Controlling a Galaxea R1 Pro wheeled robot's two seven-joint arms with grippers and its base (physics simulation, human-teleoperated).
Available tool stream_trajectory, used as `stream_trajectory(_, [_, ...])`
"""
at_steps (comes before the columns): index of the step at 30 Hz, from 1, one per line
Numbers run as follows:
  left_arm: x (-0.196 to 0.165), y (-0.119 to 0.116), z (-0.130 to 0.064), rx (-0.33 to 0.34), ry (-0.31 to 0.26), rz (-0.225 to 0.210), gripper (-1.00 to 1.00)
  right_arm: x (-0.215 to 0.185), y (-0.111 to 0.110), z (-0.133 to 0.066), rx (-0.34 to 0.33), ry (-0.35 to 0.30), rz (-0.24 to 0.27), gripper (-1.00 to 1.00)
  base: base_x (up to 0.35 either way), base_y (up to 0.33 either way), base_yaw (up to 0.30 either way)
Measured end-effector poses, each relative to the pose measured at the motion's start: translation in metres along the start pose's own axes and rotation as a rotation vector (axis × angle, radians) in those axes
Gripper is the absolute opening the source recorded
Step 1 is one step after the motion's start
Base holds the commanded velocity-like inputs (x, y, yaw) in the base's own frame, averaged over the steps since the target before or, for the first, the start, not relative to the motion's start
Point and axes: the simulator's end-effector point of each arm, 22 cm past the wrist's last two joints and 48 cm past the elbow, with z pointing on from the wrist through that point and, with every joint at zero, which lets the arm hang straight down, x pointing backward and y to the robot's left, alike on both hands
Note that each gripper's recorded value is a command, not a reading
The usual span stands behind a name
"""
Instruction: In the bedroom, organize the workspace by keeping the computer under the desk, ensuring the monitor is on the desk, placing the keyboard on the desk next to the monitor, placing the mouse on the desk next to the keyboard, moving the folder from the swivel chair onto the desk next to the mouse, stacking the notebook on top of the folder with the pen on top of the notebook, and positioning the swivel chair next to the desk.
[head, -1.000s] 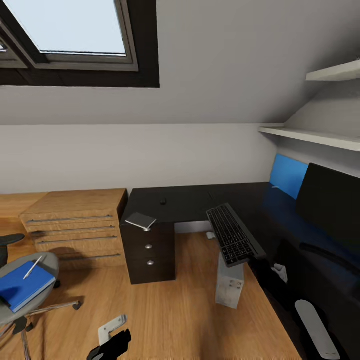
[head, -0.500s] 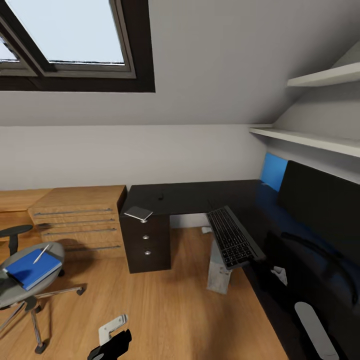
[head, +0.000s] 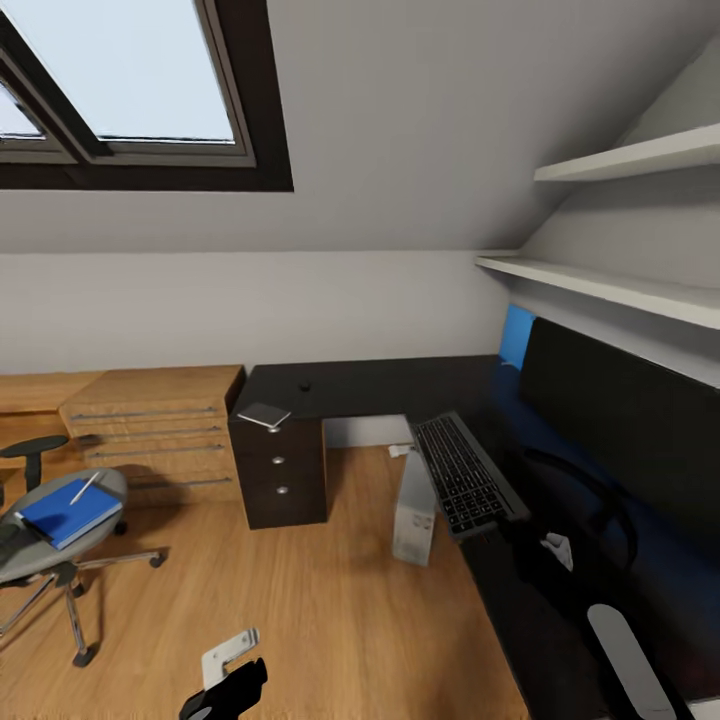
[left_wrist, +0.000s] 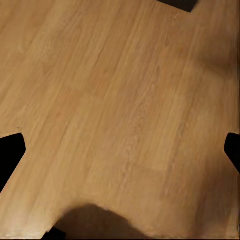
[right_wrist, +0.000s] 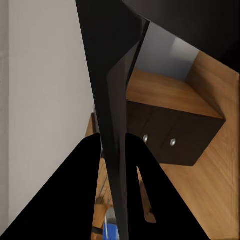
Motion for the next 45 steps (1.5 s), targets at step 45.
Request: stream_trajectory(45, [0.003, -0.041, -0.026, 0.080, -0.012, 0.092, 1.00, -0.019, 0.009, 0.069, 0.077, 0.008, 0.102, -1.00, -0.129, -0.115, 0.000])
